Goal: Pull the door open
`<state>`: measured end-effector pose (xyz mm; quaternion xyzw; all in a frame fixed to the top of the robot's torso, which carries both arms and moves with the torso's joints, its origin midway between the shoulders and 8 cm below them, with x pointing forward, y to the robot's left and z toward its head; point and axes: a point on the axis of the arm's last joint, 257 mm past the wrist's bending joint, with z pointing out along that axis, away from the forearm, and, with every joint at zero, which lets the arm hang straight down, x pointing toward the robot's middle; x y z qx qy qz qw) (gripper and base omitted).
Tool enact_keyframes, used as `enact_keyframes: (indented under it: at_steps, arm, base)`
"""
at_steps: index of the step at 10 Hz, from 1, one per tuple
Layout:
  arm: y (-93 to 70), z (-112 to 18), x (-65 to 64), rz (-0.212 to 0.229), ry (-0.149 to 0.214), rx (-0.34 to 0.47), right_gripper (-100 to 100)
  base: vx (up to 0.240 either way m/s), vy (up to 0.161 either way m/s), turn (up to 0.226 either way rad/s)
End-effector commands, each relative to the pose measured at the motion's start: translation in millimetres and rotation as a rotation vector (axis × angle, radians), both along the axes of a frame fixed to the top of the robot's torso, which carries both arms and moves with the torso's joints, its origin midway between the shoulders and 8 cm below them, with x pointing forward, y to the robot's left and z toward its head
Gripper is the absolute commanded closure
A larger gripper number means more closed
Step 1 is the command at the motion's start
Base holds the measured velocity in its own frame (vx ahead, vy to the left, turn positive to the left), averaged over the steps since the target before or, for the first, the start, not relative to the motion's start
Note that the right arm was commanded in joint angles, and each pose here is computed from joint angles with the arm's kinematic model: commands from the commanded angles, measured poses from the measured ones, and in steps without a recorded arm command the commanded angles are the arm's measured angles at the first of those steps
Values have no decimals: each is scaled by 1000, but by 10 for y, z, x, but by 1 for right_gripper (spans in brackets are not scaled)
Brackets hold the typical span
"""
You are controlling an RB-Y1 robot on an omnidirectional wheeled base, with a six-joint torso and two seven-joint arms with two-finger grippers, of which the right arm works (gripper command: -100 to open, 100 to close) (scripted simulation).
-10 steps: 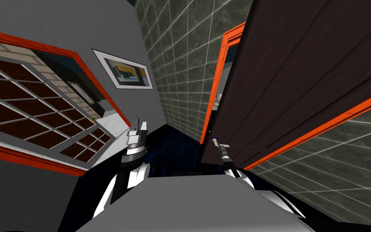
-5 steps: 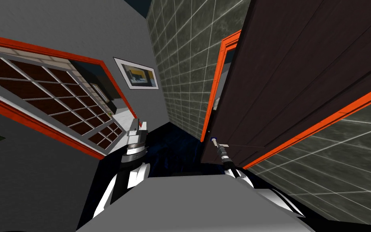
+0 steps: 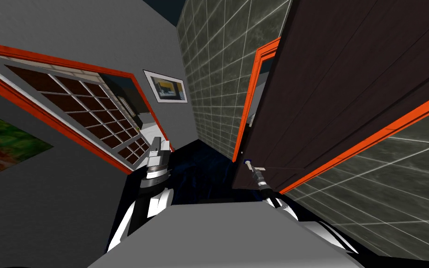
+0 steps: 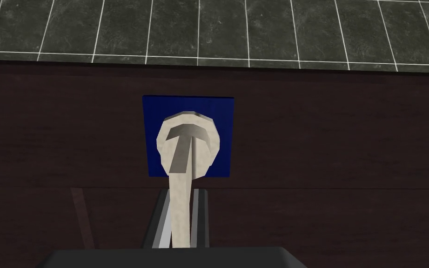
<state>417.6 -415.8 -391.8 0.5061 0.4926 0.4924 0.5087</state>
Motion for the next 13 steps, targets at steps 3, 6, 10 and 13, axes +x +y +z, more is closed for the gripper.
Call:
enact_keyframes:
  at_steps: [3, 6, 10, 13]
  arm:
    - [2, -9, -152, 42, 2, 2, 100]
    - [24, -21, -182, 55, 4, 3, 100]
    - [-35, -32, -396, 79, 5, 2, 100]
    - [-86, -22, -582, 101, 3, 1, 100]
  base:
    - [-211, -82, 121]
    - [-140, -26, 43]
    - [-131, -53, 123]
    - [-173, -72, 151]
